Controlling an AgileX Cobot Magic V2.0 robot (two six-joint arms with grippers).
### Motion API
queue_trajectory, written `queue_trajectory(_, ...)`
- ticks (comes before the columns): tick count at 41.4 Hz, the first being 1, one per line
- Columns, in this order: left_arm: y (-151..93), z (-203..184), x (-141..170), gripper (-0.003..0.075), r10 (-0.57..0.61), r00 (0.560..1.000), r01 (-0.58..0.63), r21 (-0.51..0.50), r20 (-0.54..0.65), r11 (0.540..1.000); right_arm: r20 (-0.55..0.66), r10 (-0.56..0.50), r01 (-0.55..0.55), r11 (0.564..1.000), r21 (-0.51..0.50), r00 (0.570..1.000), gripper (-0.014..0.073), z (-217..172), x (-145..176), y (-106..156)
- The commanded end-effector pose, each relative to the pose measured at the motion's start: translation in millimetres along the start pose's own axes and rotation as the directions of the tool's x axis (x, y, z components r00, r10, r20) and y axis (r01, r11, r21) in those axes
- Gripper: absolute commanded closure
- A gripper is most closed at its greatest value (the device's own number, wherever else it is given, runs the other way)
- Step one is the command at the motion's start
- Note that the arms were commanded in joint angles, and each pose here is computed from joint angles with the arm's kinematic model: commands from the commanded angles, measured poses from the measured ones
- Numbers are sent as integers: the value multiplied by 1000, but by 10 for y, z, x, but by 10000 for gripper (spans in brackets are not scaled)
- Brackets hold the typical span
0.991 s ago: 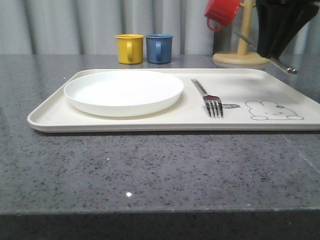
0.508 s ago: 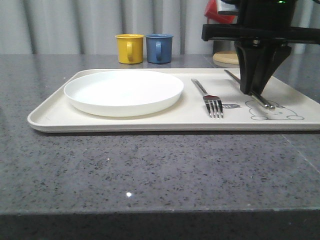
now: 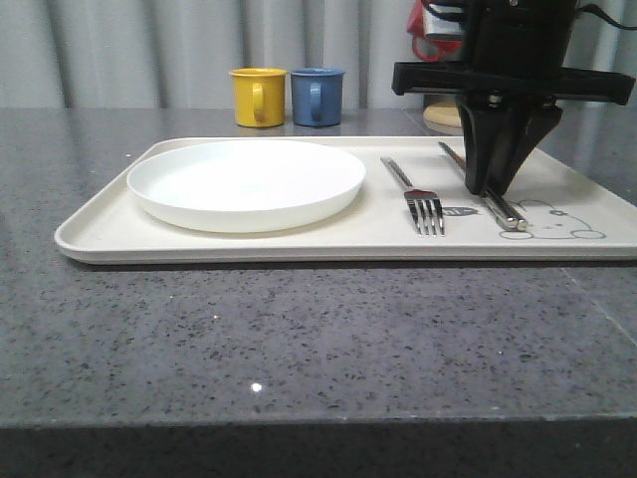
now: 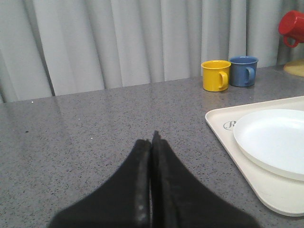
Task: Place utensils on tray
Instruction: 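Lower the chopsticks onto the tray beside the fork, then open the right gripper and raise it off the chopsticks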
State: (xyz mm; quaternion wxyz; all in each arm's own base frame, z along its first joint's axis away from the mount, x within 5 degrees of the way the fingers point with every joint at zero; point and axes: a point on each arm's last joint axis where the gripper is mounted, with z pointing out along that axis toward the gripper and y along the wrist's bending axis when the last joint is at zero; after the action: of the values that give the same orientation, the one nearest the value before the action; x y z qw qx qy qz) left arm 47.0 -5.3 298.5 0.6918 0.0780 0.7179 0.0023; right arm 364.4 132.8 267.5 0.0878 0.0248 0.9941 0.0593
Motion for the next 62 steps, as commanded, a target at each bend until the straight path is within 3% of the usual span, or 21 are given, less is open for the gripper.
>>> queue_trajectory(1, 17, -16, -156, 739, -17, 995, 18, -9, 97, 1000, 84, -2, 5, 999, -34, 996, 566, -271, -21, 19)
queue_trajectory(14, 17, -16, -156, 739, -17, 995, 18, -9, 97, 1000, 79, -3, 5, 999, -32, 997, 462, -271, -17, 17)
queue_trajectory(24, 17, -16, -156, 739, -17, 995, 18, -9, 97, 1000, 79, -3, 5, 999, -32, 997, 310, -271, -17, 17)
queue_trajectory(32, 17, -16, -156, 739, -17, 995, 18, -9, 97, 1000, 82, -15, 15, 1000, 5, 997, 283, -341, 5, -33)
queue_trajectory(42, 17, -16, -156, 739, -17, 995, 18, -9, 97, 1000, 114, -53, 33, 985, 171, 992, 283, -687, 16, -523)
queue_trajectory(55, 17, -16, -156, 739, -17, 995, 18, -9, 97, 1000, 112, 25, -56, 957, 284, 993, 281, -949, -7, -1484)
queue_trajectory(62, 17, -16, -156, 739, -17, 995, 18, -9, 97, 1000, 120, 106, -139, 942, 306, 987, 208, -932, -29, -1902)
